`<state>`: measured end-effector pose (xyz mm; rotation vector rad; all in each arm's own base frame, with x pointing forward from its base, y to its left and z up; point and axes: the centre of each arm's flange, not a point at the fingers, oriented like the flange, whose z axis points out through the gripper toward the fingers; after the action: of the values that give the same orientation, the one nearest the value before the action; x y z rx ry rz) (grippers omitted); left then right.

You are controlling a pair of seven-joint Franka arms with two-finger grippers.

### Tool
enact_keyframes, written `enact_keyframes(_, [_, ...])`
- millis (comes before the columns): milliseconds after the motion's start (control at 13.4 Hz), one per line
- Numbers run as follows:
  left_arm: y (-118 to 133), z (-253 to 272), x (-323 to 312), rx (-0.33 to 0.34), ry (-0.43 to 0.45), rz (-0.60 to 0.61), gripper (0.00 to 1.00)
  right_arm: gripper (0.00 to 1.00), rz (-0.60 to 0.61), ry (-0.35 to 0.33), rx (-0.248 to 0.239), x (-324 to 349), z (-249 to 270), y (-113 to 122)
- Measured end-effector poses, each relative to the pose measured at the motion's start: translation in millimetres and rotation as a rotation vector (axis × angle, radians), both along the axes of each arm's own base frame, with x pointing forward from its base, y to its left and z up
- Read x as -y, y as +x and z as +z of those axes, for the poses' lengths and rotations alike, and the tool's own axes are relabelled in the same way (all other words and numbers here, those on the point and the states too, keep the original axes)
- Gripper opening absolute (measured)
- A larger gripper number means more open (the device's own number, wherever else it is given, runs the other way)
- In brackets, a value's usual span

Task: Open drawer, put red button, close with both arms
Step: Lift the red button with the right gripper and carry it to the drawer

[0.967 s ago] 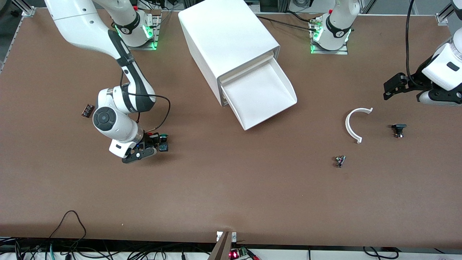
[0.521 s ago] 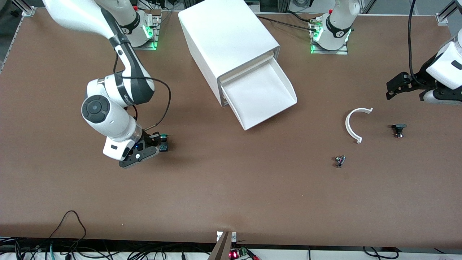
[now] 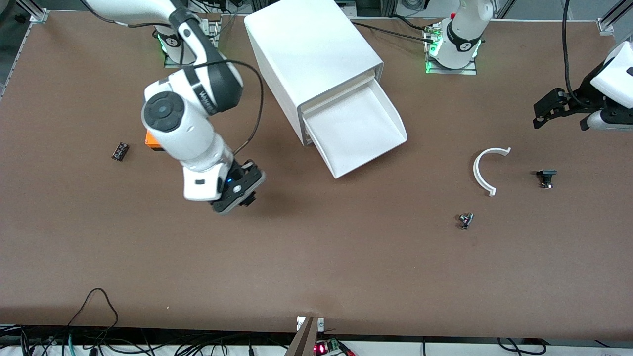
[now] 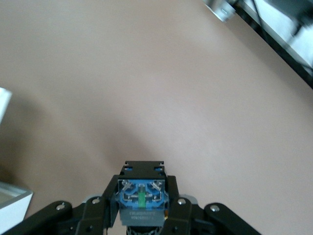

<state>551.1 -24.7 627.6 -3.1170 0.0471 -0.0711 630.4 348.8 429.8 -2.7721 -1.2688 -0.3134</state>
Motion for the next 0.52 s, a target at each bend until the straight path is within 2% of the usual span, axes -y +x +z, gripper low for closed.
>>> enact_keyframes(298, [-0.8,-0.8,-3.2,-0.002,0.000,0.012,1.00,0.41,0.229,0.021,0.033,-61.5,31.4,-32.4])
enact_keyframes(521, [-0.8,-1.0,-22.1,-0.003,-0.007,0.052,1.00,0.41,0.452,0.009,0.048,-103.7,48.6,-64.0])
